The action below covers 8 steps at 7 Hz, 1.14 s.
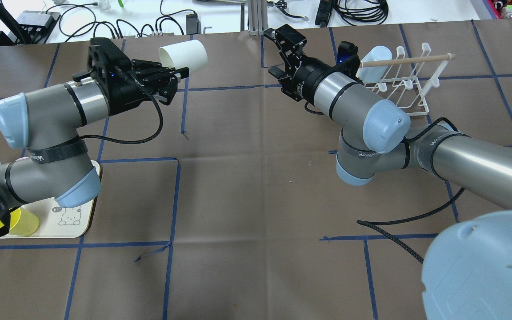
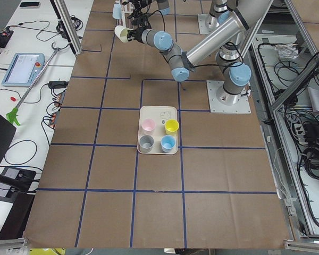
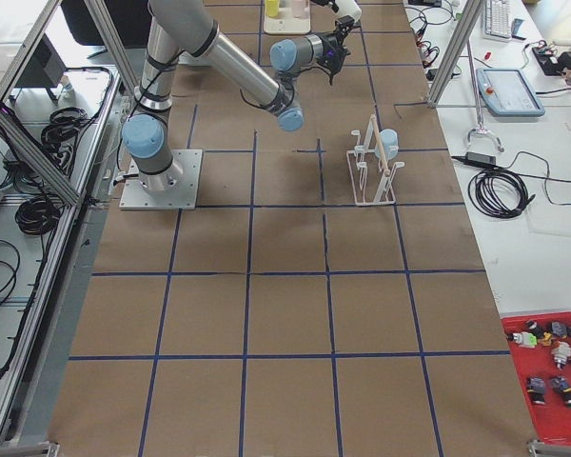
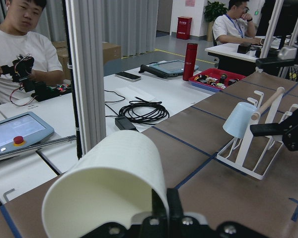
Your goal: Transfer IKEA cup to right arm and place on rack
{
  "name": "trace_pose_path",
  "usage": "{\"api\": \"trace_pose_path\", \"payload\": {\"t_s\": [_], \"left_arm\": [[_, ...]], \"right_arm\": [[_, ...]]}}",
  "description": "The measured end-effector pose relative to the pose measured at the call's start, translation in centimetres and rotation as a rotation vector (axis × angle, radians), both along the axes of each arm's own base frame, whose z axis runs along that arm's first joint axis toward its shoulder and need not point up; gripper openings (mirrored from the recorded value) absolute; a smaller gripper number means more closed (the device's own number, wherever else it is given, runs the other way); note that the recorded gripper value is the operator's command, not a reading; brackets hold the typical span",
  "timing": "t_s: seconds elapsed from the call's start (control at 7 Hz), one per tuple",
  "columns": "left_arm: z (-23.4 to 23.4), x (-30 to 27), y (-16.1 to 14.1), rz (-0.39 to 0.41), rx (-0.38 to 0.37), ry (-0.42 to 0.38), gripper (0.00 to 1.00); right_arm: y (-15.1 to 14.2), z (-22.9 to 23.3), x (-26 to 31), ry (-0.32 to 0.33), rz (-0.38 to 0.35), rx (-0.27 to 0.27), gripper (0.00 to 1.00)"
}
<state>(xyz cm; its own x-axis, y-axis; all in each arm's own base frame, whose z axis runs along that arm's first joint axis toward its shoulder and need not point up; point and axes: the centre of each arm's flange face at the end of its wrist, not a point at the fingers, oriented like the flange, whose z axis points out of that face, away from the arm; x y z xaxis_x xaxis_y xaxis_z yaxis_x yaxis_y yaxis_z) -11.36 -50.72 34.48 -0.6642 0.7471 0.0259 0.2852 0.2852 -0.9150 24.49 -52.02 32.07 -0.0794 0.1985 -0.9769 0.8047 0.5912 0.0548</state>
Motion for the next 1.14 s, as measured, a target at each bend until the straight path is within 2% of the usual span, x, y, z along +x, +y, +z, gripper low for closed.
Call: {"api": "trace_pose_path", "payload": {"t_s": [0.29,0.71,1.14], "left_arm": [[-1.5,-3.0,0.1,-0.001,0.013,-0.012,0.00],[-2.8,-4.9,-0.3,0.094,-0.015,0.084,0.00],[-2.9,-5.9,-0.1,0.094,-0.017,0.093,0.00]], "right_arm": [[0.2,-0.5,-0.3,0.005,-0.009,0.021,1.00],[0.0,-0.9,-0.4,0.013,-0.015,0.030,1.00],[-0.2,-1.7,-0.2,0.011,-0.009,0.043,1.00]]}}
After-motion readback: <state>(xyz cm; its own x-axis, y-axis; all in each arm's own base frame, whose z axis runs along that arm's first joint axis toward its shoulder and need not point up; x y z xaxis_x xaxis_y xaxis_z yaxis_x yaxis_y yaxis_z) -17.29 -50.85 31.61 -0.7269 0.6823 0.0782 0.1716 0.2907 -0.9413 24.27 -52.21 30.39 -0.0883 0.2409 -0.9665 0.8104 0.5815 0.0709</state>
